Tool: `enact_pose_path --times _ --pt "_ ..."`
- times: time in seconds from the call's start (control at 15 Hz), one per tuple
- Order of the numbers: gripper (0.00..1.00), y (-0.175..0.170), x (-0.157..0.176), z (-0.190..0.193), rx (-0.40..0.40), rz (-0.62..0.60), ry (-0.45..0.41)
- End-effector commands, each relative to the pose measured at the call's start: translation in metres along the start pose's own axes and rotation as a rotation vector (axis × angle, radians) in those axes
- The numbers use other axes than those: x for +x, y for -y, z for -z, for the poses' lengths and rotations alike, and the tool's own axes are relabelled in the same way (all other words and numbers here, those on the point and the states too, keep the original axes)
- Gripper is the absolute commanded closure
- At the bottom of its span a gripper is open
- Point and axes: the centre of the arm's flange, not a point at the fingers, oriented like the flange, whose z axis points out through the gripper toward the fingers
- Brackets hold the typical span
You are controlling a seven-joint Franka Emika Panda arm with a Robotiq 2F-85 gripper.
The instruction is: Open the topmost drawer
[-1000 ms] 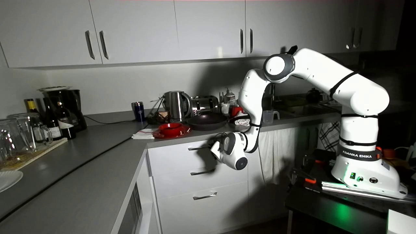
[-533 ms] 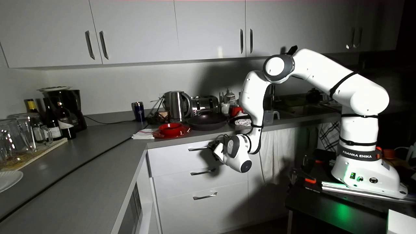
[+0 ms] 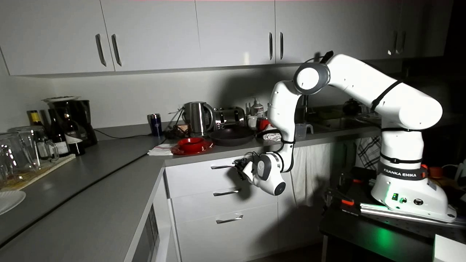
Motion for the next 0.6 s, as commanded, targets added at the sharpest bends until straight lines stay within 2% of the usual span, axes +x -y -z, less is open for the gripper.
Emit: enact_pose_path --times 0.0,0.4,0.53 --pt "0.92 0.031 0.008 0.069 0.080 -0.074 -0.108" --pt "0.92 0.034 0.004 0.079 0.050 -0.082 -0.170" --pt "0.92 0.038 0.006 0.100 0.035 -0.084 -0.206"
